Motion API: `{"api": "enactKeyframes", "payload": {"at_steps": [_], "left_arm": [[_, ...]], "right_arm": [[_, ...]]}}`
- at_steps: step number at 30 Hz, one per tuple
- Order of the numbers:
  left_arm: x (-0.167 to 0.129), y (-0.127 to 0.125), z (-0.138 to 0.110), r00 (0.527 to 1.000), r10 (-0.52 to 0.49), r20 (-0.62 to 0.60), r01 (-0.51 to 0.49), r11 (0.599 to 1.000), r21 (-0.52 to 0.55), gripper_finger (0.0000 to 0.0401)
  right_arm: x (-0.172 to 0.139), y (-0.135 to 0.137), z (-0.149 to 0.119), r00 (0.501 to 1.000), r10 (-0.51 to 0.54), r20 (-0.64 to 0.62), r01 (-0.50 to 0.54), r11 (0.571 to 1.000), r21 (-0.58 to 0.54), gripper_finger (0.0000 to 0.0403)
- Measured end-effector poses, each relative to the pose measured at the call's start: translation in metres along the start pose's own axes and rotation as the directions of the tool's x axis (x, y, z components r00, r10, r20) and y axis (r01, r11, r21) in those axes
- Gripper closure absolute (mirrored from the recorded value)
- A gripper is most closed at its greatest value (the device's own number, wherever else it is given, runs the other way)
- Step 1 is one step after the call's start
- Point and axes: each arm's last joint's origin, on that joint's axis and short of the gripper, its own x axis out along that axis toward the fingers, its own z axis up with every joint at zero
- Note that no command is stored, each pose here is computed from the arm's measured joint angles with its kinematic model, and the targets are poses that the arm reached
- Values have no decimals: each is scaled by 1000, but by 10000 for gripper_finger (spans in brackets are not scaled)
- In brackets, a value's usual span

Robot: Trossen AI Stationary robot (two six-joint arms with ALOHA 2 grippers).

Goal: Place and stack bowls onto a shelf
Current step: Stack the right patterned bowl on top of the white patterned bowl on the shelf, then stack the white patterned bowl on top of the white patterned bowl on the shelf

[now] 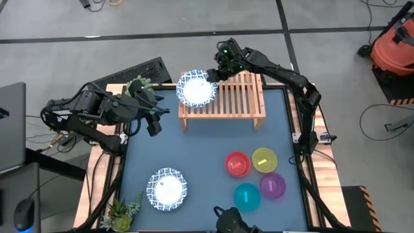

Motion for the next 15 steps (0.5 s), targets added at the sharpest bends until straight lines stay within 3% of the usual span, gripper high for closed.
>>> {"api": "enactKeyframes", "payload": {"at_steps": [6, 15], "left_arm": [[0, 0, 0, 1000, -1, 0, 1, 1000, 0, 205], [0, -1, 0, 999, -40, -8, 40, 999, -31, 205]], "right_arm": [[-11, 1, 7, 1000, -6, 10, 6, 1000, 10, 170], [-53, 30, 20, 993, -85, 80, 90, 994, -68, 167]]}}
